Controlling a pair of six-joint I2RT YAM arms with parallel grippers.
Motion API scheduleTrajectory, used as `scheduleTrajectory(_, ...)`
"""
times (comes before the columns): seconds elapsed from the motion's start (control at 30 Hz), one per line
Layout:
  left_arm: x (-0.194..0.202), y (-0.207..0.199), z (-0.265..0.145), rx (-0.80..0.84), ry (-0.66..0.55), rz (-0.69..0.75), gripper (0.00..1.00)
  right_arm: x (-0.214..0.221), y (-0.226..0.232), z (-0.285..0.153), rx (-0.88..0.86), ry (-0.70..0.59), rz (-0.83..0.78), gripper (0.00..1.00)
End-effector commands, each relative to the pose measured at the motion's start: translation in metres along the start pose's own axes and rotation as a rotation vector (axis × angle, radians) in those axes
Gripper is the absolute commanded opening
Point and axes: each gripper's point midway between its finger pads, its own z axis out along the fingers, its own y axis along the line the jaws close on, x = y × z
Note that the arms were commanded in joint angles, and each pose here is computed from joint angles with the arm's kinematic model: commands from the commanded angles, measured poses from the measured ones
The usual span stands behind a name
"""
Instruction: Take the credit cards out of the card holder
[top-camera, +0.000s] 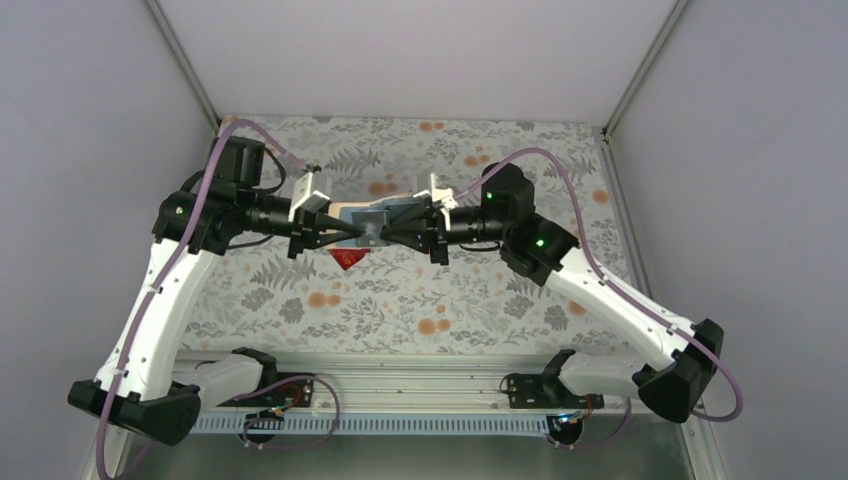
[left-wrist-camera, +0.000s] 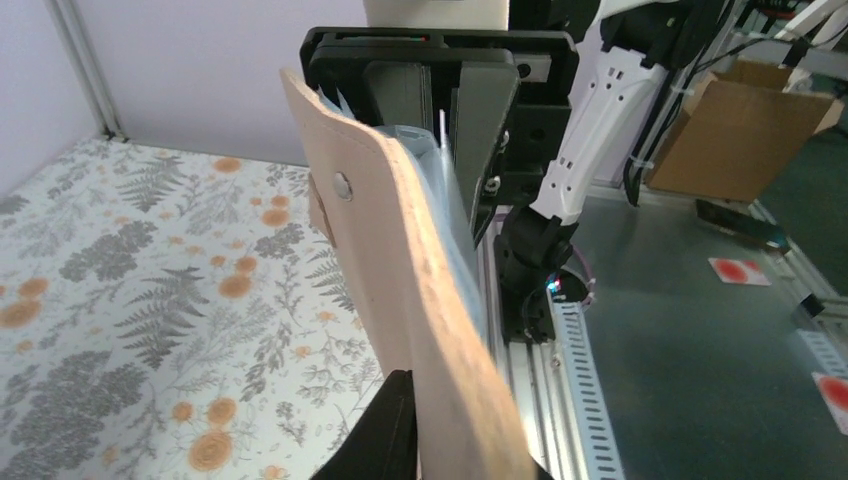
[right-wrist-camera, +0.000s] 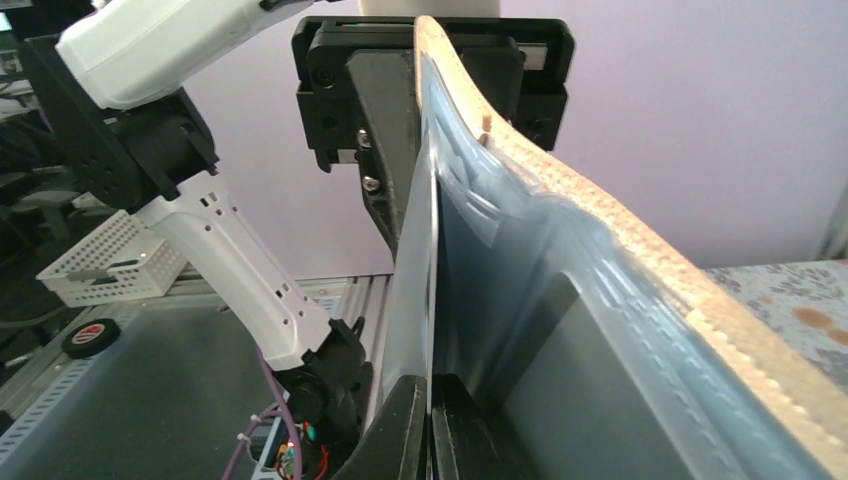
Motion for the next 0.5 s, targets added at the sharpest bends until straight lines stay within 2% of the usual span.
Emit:
scheduleTrajectory(0.0,-0.002,0.000,-0.001,-0.024,-0.005,0.010,0.12,-0.008,-0.009,-0.019,0.119,-0.019,-0.024,0.04)
scheduleTrajectory(0.17,-0.005,-0.004,-0.002,-0.006,-0.016,0.016,0.11,-0.009,-0.012,-0.027,0.150,-0.021,-0.020,0.04)
scheduleTrajectory(0.23,-0.007,-0.006,-0.003,0.003,-0.021,0.022,0.03,-0.011,-0.012,-0.030,0.160,-0.027,-0.027,0.04)
scheduleTrajectory(0.27,-0.007,-0.008,-0.003,0.010,-0.025,0.025,0.03,-0.012,-0.012,-0.031,0.161,-0.029,-0.028,0.04)
scheduleTrajectory(0.47,-0.018,-0.007,-0.010,-0.018,-0.048,0.039,0.03,0.001,-0.020,-0.038,0.218,0.013,-0.004,0.04)
